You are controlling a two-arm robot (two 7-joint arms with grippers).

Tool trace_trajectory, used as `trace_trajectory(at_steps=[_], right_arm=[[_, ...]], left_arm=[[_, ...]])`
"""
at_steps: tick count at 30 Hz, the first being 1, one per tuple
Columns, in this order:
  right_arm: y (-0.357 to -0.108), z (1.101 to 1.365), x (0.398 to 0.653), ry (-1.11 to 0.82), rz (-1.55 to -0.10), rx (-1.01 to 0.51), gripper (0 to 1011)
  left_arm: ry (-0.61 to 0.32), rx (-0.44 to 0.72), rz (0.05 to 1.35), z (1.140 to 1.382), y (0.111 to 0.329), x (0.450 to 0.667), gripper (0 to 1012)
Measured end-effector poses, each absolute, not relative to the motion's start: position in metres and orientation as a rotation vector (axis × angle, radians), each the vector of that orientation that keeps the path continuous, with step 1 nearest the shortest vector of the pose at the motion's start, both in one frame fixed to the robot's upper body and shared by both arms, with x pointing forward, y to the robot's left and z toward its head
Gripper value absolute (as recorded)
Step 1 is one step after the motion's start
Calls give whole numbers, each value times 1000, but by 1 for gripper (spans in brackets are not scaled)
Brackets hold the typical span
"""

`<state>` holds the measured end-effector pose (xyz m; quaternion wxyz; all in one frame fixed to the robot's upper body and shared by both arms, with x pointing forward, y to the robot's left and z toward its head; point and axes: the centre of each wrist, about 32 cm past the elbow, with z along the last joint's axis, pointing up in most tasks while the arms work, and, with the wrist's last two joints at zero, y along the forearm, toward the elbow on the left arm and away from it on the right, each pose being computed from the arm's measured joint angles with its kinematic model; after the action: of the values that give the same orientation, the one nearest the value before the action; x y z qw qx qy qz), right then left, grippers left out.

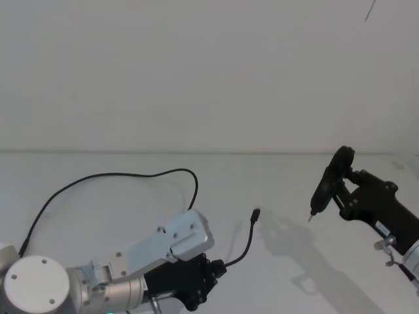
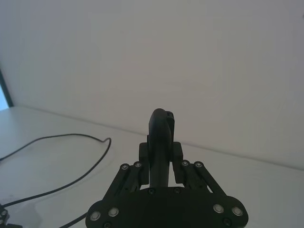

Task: Pick up the data cable with the one hand.

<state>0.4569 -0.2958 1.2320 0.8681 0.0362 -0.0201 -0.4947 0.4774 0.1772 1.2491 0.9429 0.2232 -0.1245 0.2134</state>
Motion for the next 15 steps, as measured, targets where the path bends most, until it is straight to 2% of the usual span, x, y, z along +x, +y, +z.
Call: trace_trajectory(at_steps=[15], right_arm=[[-309,1241,476,-68,-969,169,279]], left_arm=[[-304,451,442,1256,184,474,55]])
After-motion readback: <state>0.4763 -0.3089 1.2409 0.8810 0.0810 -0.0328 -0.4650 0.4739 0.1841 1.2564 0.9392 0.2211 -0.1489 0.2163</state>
